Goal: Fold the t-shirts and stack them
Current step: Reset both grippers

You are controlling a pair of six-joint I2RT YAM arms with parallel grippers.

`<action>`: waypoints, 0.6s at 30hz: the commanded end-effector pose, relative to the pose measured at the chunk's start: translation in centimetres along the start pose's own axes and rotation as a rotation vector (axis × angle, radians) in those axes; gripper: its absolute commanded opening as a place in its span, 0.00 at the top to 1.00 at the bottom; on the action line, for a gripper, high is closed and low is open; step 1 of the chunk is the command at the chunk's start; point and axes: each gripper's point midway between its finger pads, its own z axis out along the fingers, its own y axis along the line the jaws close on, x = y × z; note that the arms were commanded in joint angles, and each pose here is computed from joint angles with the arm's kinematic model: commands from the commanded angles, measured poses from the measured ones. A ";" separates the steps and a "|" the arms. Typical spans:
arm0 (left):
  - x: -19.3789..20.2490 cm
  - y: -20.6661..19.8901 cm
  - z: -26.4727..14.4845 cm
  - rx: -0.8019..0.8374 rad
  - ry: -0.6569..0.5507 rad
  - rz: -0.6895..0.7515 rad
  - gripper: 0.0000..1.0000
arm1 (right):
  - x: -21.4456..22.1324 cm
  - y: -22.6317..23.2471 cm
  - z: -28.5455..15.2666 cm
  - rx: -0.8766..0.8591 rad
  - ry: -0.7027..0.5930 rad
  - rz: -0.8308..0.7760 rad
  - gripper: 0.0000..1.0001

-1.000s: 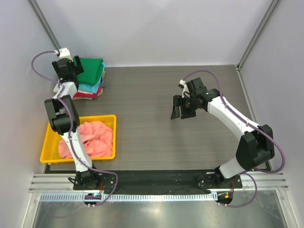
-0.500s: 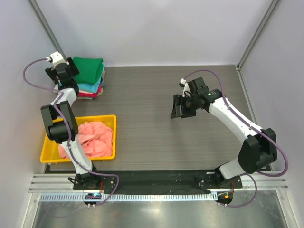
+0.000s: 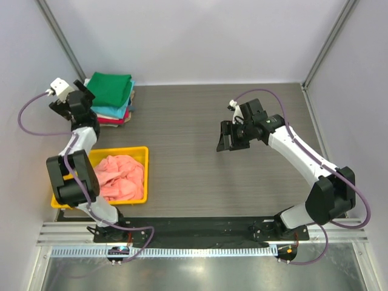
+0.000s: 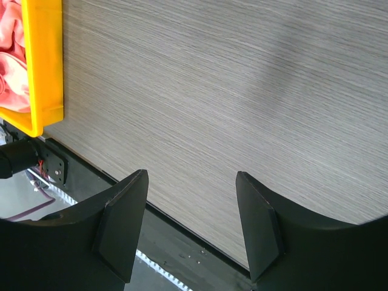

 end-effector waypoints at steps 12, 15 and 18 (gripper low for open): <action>-2.7 3.5 -14.4 0.063 0.148 -0.207 0.00 | -1.3 2.0 -2.6 -0.036 -0.111 -0.066 0.34; -2.7 3.0 -18.2 0.200 0.156 -0.225 0.00 | -1.4 2.2 -2.8 -0.038 -0.120 -0.067 0.34; -2.7 3.9 -20.9 0.231 0.206 -0.139 0.00 | -1.4 2.4 -3.4 -0.044 -0.141 -0.069 0.34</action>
